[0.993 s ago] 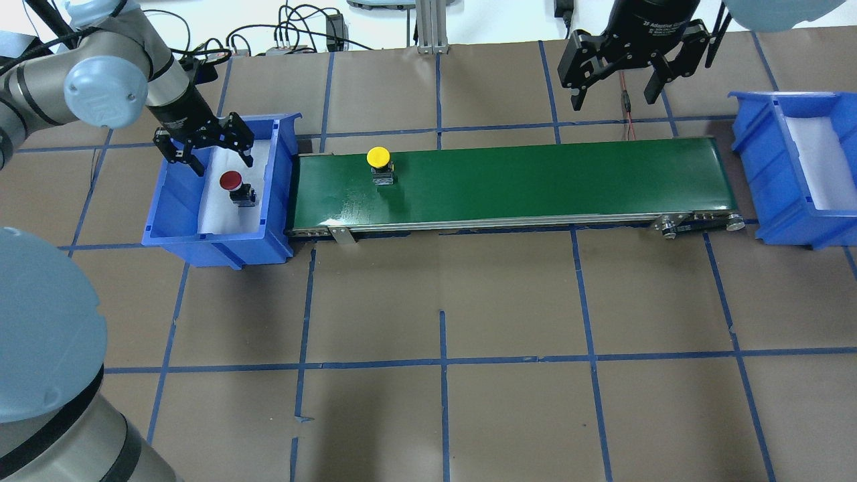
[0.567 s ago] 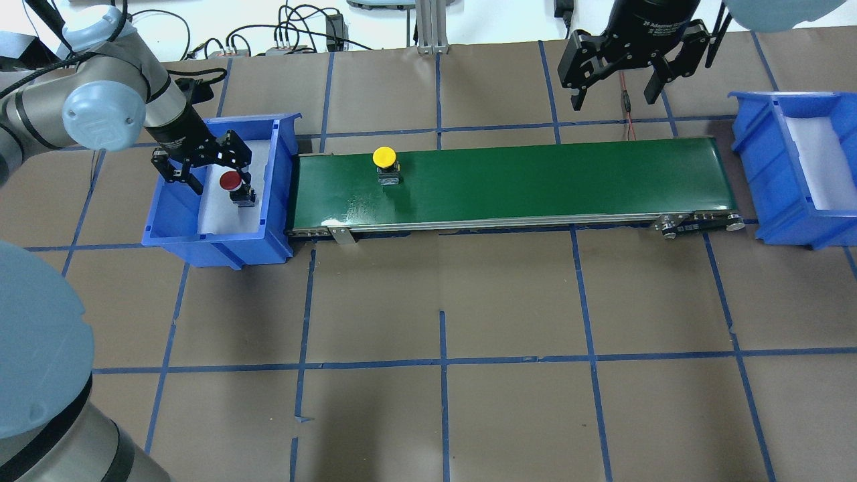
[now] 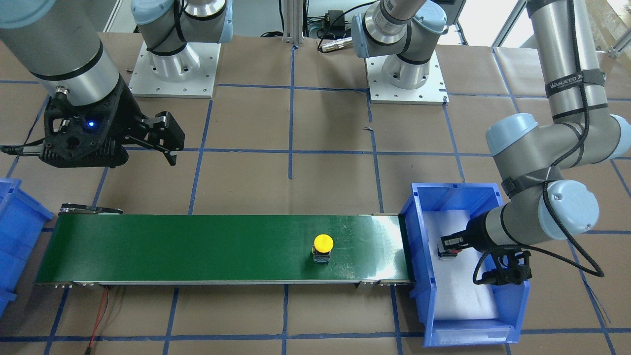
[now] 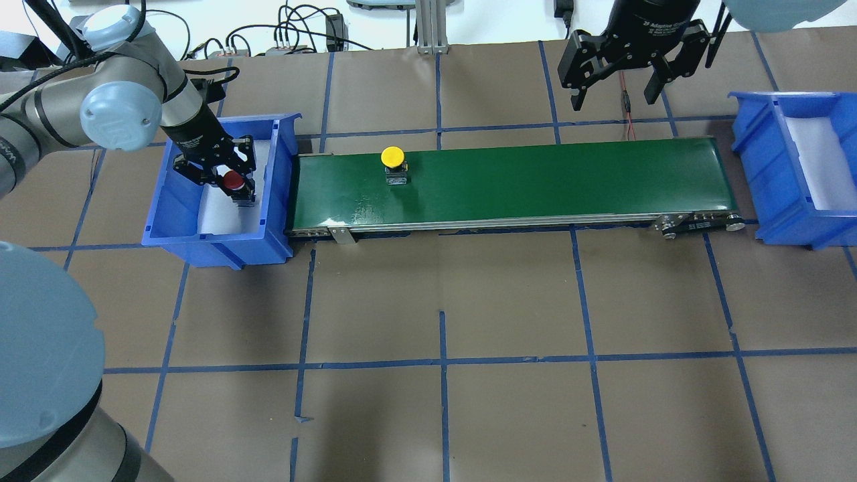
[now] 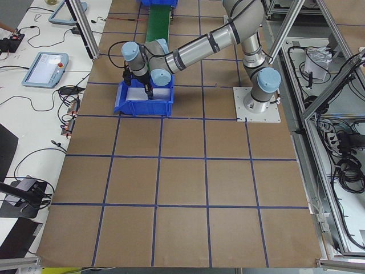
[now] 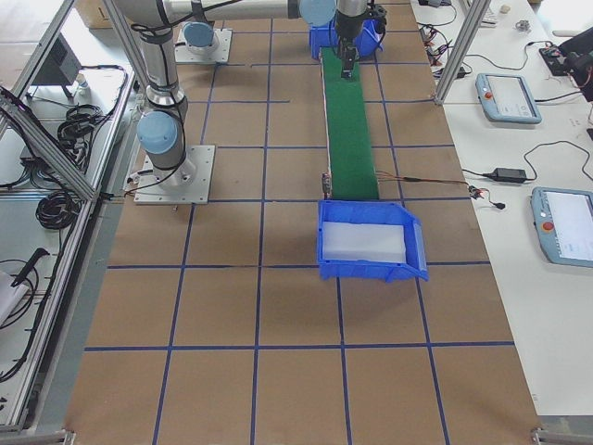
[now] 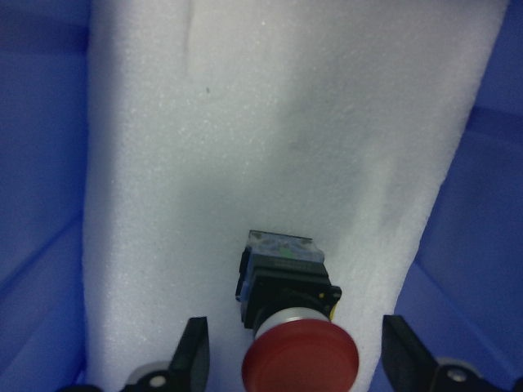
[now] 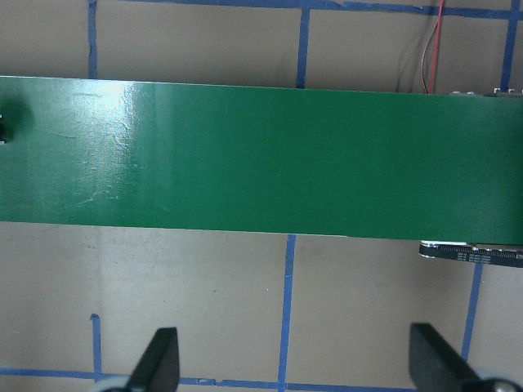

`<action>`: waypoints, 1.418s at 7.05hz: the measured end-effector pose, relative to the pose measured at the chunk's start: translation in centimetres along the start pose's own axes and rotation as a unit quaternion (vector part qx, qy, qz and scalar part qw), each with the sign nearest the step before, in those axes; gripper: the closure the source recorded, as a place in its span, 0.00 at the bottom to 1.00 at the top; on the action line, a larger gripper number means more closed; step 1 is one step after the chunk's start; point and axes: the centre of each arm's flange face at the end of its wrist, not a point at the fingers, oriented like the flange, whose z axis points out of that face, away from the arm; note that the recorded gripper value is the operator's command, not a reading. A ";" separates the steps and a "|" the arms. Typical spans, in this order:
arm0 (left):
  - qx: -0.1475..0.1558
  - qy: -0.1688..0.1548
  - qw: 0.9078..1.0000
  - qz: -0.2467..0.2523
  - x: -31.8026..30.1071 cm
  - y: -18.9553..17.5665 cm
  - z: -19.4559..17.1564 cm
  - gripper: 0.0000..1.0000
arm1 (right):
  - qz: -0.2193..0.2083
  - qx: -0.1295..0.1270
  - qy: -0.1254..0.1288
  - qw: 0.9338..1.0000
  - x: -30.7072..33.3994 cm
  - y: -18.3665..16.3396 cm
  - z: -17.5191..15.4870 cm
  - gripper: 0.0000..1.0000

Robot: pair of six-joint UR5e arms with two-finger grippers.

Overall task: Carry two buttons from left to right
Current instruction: 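Lower the left gripper, grasp the red button and lift it, then place the red button on the conveyor belt and open the left gripper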

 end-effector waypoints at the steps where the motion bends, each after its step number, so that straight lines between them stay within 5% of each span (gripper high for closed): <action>1: 0.006 -0.002 1.000 0.001 0.2 0.0 -0.7 0.65 | 0.000 0.000 0.000 1.000 0.0 0.0 0.0 0.00; 5: 0.034 -0.019 0.999 0.013 1.9 -0.5 -9.5 0.65 | 0.000 0.000 0.000 1.000 0.0 0.0 0.0 0.00; 7: 0.045 -0.030 0.997 0.063 9.0 1.1 -13.3 0.65 | 0.000 0.000 0.000 1.000 0.0 0.0 0.0 0.00; 10: 0.021 -0.012 0.997 0.070 17.0 3.6 -10.5 0.65 | 0.000 0.000 0.000 1.000 0.0 0.0 0.0 0.00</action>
